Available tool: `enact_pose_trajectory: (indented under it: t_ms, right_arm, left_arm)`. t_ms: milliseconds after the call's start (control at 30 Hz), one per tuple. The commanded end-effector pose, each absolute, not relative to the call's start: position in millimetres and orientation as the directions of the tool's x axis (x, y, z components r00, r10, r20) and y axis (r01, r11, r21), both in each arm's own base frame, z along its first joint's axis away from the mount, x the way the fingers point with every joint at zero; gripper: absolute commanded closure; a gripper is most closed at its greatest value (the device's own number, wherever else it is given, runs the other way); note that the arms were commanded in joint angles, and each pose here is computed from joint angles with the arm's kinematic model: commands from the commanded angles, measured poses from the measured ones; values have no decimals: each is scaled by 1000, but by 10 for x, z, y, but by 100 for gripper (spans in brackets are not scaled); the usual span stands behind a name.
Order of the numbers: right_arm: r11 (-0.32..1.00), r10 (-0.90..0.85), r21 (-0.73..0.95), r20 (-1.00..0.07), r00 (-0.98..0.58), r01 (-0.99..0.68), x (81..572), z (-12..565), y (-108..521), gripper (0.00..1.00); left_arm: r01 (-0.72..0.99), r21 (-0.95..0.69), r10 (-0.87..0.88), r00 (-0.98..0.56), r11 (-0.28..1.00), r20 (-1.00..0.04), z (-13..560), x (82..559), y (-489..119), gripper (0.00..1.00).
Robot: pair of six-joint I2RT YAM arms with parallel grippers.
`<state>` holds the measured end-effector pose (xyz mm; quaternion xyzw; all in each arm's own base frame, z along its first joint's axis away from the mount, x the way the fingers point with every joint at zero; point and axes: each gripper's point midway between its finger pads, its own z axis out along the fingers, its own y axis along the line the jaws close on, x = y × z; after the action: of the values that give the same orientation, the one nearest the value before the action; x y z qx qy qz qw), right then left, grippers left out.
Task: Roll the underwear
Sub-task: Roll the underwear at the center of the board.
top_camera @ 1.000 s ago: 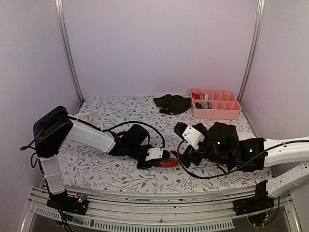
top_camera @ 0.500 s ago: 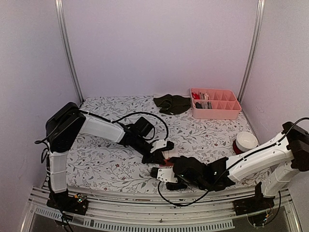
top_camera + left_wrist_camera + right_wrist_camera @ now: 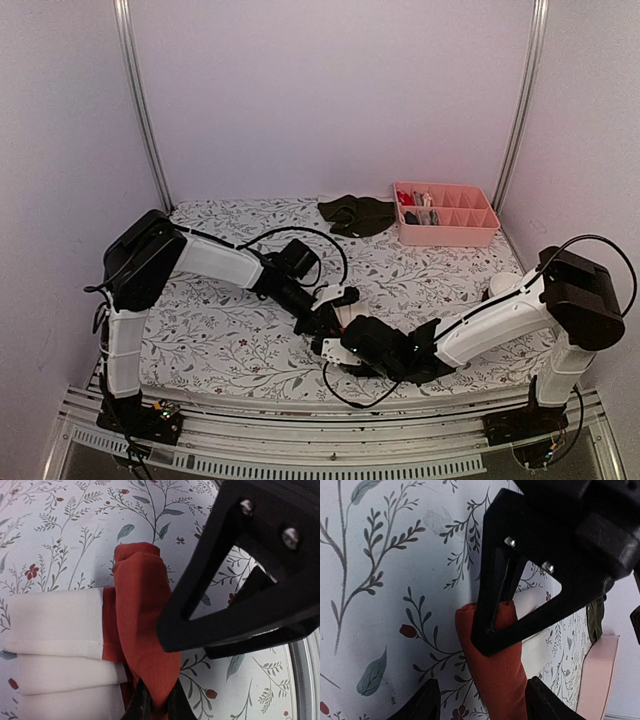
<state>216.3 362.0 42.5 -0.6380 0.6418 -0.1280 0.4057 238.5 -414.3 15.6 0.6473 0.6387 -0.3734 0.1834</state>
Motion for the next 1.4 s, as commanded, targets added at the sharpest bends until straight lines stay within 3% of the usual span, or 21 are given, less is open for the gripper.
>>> enact_pose_trajectory:
  t_ms: [0,233,433,533,667,833,900,1067,1367]
  right_arm:
    - [177,-938,-697,-333,94,-695,2343,350,3568,41]
    - [195,-956,-704,-292,27,-683,2538,188,3437,49]
    - [191,-954,-653,-298,17,-733,2450,113,3432,90]
    - [203,-948,-598,-319,-2,-776,2358,78,3452,97]
    - [208,-948,-517,-316,-41,-830,2233,-32,3449,97]
    - [227,-942,-431,-324,-85,-873,2113,-53,3481,97]
    - [236,-938,-401,-331,-100,-885,2081,-26,3509,97]
    - [268,-927,-296,-338,-162,-917,2003,-4,3579,97]
    - [336,-920,-119,-256,-298,-934,2018,-221,3447,97]
  left_arm:
    - [903,-428,861,-231,17,-453,-578,2026,-3591,100]
    - [891,-453,865,-238,14,-442,-614,2006,-3587,100]
    - [905,-426,855,-214,-8,-472,-611,2038,-3619,100]
    - [912,-409,839,-203,-26,-505,-572,2060,-3665,99]
    - [940,-340,805,-171,-40,-568,-463,2146,-3730,80]
    - [972,-235,736,-152,-10,-659,-175,2275,-3719,21]
    - [983,-181,692,-136,8,-708,-13,2361,-3705,4]
    - [996,-63,584,-85,59,-807,383,2520,-3628,2]
    - [993,32,460,-26,116,-888,683,2624,-3427,2]
